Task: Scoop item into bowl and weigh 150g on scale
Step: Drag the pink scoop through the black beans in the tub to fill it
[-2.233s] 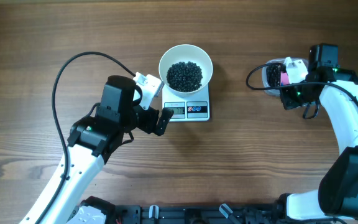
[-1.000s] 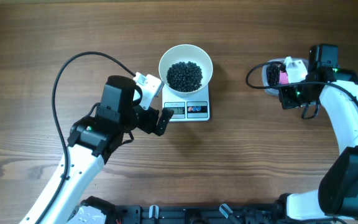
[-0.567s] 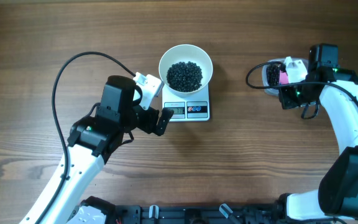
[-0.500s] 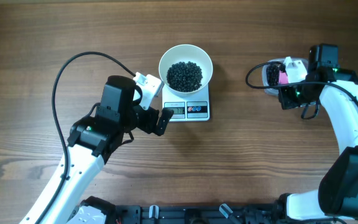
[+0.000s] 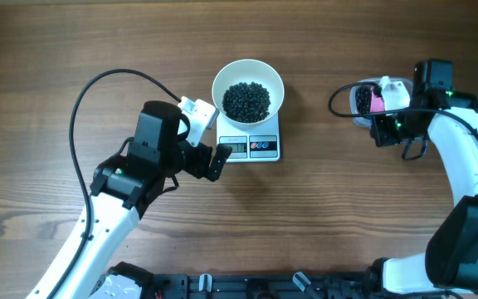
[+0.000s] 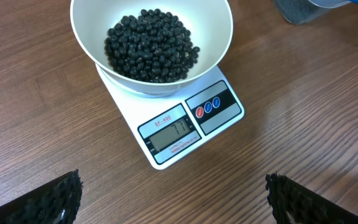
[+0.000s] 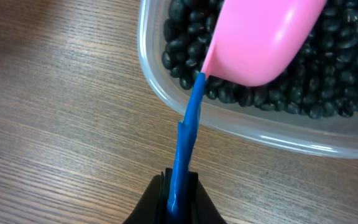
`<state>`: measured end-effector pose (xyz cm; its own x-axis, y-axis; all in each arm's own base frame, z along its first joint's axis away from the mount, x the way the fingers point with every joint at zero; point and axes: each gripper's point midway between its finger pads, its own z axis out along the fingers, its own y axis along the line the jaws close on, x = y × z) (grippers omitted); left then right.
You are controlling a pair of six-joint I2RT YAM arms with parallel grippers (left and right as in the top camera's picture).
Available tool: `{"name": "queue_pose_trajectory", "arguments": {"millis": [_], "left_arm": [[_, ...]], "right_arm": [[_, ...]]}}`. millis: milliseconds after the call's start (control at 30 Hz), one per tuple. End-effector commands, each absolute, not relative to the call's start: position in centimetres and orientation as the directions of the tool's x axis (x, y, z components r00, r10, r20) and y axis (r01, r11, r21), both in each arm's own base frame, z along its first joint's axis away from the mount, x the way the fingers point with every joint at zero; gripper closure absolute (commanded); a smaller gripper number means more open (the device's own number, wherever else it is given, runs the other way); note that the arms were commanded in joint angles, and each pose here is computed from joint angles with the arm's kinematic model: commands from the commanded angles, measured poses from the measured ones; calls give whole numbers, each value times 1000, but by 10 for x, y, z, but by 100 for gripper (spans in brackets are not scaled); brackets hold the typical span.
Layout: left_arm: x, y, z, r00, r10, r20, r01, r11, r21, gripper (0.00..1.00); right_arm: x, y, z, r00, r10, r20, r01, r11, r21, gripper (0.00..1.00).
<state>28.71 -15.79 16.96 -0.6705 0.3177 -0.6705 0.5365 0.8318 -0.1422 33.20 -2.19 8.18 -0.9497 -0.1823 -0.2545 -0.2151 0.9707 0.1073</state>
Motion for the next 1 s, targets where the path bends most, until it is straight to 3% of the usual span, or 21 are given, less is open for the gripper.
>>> {"name": "queue_pose_trajectory", "arguments": {"millis": [0, 300, 967], "left_arm": [[285, -160, 165, -671, 333, -663, 550, 823, -144, 0], [285, -160, 165, -671, 333, -663, 550, 823, -144, 0], [285, -160, 165, -671, 333, -663, 550, 823, -144, 0]], "right_arm": [[332, -17, 81, -962, -117, -248, -167, 967, 193, 96], [336, -8, 92, -952, -49, -303, -159, 924, 347, 96], [340, -13, 93, -950, -1, -314, -121, 923, 365, 96]]}}
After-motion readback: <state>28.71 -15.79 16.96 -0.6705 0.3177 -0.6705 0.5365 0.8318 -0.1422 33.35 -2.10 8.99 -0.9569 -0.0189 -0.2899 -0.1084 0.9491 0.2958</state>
